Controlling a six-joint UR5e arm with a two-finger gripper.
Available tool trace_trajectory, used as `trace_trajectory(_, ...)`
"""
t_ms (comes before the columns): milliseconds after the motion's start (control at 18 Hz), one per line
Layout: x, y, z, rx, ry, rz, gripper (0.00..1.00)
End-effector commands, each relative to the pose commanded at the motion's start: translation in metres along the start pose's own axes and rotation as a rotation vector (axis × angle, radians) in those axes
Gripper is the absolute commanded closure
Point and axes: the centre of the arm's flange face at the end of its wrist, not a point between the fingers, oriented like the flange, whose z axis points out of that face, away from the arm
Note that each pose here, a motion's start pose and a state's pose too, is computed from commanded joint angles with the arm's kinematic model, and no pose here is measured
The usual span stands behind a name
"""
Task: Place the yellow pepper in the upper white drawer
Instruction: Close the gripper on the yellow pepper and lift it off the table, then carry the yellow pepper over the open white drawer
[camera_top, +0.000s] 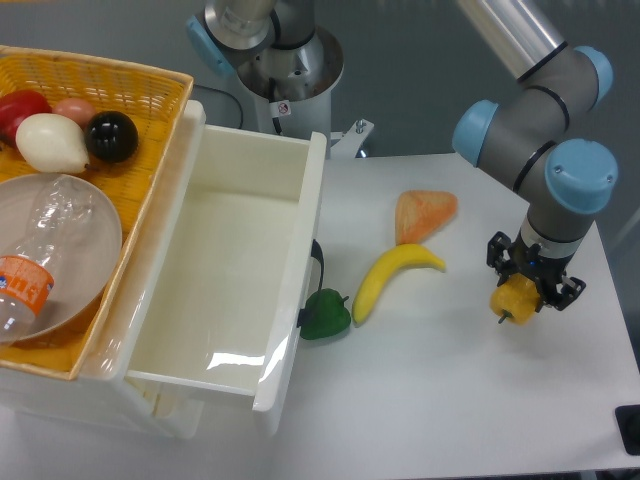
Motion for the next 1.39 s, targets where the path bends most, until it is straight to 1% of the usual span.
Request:
trace_trajectory(278, 0.0, -0.001, -0.007, 0.01, -0.011, -0.012, 1.0)
trace_trajectory(444, -0.002, -0.003, -0.022, 0.043, -0.033, -0.066, 1.0)
trace_trajectory(667, 0.006, -0.012, -0.07, 0.151, -0.072, -0.201, 1.0)
trace_trajectory(778, 0.018, -0.017, -0.101, 0.208, -0.087, -0.275, 1.0)
trace_trajectory(889, 0.028, -0.023, -0.129, 0.262, -0.088, -0.327, 1.0)
trace_trajectory(944, 0.034, -0.025, -0.144, 0.28, -0.092, -0.345, 1.0)
trace_trajectory(1222, 0.059, -0.044, -0.184, 0.333, -0.103, -0.429, 1.0)
trace_trajectory(1389, 0.075, -0.059, -0.212, 0.418, -0.093, -0.479, 1.0)
